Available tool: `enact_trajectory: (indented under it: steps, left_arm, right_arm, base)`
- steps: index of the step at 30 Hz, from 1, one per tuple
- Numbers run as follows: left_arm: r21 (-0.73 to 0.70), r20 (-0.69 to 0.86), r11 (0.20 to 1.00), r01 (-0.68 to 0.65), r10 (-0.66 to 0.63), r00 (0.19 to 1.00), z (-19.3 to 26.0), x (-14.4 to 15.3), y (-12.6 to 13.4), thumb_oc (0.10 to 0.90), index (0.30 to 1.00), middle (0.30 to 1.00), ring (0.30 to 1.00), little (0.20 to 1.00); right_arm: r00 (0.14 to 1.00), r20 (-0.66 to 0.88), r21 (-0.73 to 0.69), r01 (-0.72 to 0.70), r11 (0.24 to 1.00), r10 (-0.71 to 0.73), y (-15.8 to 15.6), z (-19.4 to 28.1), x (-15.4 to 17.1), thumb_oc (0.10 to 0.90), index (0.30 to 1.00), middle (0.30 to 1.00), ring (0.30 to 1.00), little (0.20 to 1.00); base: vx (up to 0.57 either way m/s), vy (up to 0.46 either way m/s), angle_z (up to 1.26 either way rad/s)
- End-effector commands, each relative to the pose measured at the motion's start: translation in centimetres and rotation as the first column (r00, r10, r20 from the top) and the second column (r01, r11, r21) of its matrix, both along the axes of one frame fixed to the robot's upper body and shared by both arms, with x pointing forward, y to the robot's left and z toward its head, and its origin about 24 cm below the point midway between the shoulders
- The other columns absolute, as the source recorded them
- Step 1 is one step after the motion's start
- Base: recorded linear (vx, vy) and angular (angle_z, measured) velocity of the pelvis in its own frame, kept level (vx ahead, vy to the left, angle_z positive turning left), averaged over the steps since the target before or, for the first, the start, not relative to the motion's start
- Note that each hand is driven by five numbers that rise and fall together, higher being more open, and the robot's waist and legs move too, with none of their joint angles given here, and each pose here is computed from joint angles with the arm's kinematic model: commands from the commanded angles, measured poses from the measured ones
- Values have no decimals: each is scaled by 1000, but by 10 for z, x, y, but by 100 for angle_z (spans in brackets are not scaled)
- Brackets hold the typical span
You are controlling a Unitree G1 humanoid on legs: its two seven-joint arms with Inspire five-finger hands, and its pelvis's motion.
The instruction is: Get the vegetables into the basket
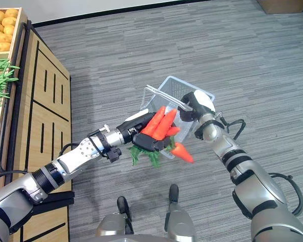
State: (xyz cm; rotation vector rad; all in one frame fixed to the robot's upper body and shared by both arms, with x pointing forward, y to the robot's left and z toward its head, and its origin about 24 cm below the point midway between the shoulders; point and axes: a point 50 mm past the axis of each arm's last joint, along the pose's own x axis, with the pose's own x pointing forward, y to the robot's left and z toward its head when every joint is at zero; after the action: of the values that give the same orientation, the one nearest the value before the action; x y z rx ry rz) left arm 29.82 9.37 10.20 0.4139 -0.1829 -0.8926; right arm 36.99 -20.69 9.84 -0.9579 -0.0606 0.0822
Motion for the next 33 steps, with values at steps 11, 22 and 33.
enact_trajectory:
  steps: [11,22,33]
  left_arm:
    - [-128,103,972,-198,212,972,2,20,-3,400,300,300,300,300]
    - [-151,-23,869,-471,473,881,-31,30,24,400,300,300,300,300]
    - [-139,-173,659,-739,719,674,-63,37,49,400,300,300,300,300]
  right_arm:
    - [854,383,78,-409,909,351,79,103,-4,400,300,300,300,300]
    - [777,411,113,-563,819,477,101,101,-31,400,300,300,300,300]
    - [682,460,126,-684,718,569,115,106,-61,400,300,300,300,300]
  base:
    - [2,0,-1]
    - [0,0,0]
    - [0,-1,-1]
